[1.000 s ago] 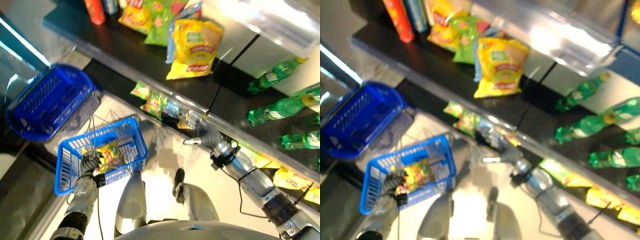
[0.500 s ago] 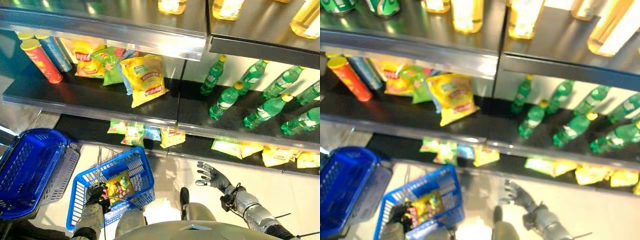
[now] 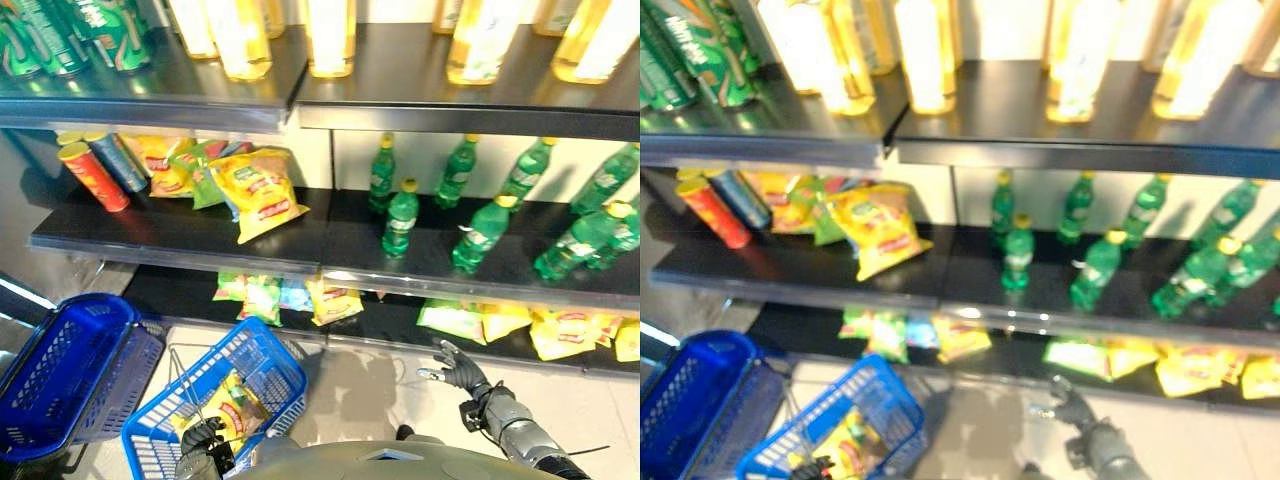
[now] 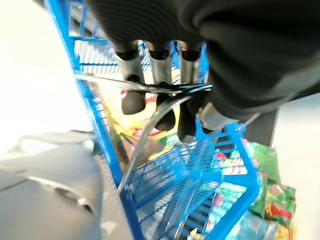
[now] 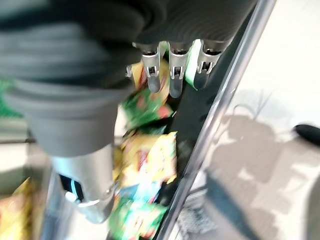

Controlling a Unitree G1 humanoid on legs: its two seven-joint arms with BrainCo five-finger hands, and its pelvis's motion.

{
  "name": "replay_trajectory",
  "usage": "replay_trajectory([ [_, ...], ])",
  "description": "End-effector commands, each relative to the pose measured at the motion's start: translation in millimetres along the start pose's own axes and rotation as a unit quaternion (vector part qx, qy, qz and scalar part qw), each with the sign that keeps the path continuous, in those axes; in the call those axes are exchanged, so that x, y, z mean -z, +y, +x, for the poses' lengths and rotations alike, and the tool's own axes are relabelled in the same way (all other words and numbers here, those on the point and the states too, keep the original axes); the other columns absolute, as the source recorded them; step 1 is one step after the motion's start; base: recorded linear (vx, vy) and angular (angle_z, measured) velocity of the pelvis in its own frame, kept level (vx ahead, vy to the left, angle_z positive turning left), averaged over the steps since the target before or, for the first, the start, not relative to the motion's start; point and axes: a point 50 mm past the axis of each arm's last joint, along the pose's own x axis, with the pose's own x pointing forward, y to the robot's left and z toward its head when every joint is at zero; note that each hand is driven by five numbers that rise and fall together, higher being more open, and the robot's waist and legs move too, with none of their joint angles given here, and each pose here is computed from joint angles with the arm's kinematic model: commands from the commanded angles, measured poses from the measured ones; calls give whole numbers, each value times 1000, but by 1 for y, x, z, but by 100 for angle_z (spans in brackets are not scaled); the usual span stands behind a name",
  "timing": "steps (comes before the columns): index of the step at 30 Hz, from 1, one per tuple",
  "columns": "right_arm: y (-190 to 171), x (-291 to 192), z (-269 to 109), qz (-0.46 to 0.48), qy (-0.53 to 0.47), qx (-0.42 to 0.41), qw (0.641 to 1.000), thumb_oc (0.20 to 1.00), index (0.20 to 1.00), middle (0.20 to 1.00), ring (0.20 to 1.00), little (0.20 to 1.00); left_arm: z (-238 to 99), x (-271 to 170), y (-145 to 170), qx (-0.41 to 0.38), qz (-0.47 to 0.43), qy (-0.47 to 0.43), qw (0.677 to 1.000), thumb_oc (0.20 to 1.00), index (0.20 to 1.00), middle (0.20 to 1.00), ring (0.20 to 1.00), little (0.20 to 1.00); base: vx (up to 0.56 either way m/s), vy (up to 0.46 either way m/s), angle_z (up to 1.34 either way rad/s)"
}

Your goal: Pick up the snacks into the basket

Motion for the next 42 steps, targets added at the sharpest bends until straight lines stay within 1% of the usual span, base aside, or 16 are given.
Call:
replay_trajectory([
  [1, -1, -14, 11, -23, -16, -2, 1000, 1000, 1000, 1000, 1000, 1000, 3, -15, -5, 15, -34, -20, 999, 200, 200, 200, 200, 200, -153, -335, -44],
  [5, -3, 8, 9, -42, 42, 6, 998, 1000, 1000, 1000, 1000, 1000, -3, 13, -8, 37, -17, 29, 999, 200, 200, 200, 200, 200, -52, -229, -55],
  [10, 7, 25, 7, -15, 79, 16, 997, 1000, 1000, 1000, 1000, 1000, -5, 23, -3, 39, -6, 53, 998, 200, 200, 200, 200, 200, -2, -105, 2],
  [12, 13, 28, 6, 2, 81, 18, 997, 1000, 1000, 1000, 1000, 1000, -3, 18, -2, 36, -3, 48, 998, 200, 200, 200, 200, 200, -11, -75, 4],
  [15, 18, 27, 6, -9, 75, 9, 997, 1000, 1000, 1000, 1000, 1000, -2, 14, -1, 37, -4, 38, 999, 200, 200, 200, 200, 200, -54, -53, 17],
  [17, 18, 26, 6, 1, 74, 15, 997, 1000, 1000, 1000, 1000, 1000, 0, 7, -4, 42, 4, 29, 999, 200, 200, 200, 200, 200, -147, -72, 25],
  [19, 21, 18, 11, 8, 64, 21, 998, 1000, 1000, 1000, 1000, 1000, 3, -6, -5, 29, -11, 16, 999, 200, 200, 200, 200, 200, -257, -172, 36],
  [23, 22, 20, 12, 6, 73, 17, 997, 1000, 1000, 1000, 1000, 1000, 5, -15, -8, 29, -21, 6, 999, 200, 200, 200, 200, 200, -135, -192, 19],
  [26, 20, 16, 13, 2, 68, 27, 997, 1000, 1000, 1000, 1000, 1000, 7, -19, -8, 25, -34, 2, 999, 200, 200, 200, 200, 200, -109, -417, 23],
  [27, 21, 16, 14, 4, 68, 26, 997, 1000, 1000, 1000, 1000, 1000, 7, -18, -3, 16, -37, 7, 999, 200, 200, 200, 200, 200, -128, -637, 13],
  [29, 26, 8, 18, -29, 57, 6, 998, 1000, 1000, 1000, 1000, 1000, 9, -20, 7, -3, -50, 5, 999, 200, 200, 200, 200, 200, -116, -601, -24],
  [31, 27, 4, 19, -47, 50, -3, 998, 1000, 1000, 1000, 1000, 1000, 9, -21, 11, -10, -59, 2, 998, 200, 200, 200, 200, 200, -55, -321, -63],
  [33, 29, -1, 21, -58, 41, -13, 997, 1000, 1000, 1000, 1000, 1000, 10, -21, 15, -17, -64, 4, 998, 200, 200, 200, 200, 200, -117, -718, -37],
  [34, 30, -3, 22, -72, 39, -22, 996, 1000, 1000, 1000, 1000, 1000, 9, -15, 17, -24, -85, 15, 996, 200, 200, 200, 200, 200, -118, -800, -15],
  [38, 21, -6, 22, -64, 34, -14, 997, 1000, 1000, 1000, 1000, 1000, 6, -6, 12, -27, -117, 31, 992, 200, 200, 200, 200, 200, -56, -472, -48],
  [42, 16, 3, 19, -66, 54, -9, 996, 1000, 1000, 1000, 1000, 1000, 4, 0, 4, -7, -104, 39, 994, 200, 200, 200, 200, 200, 2, -317, -16],
])
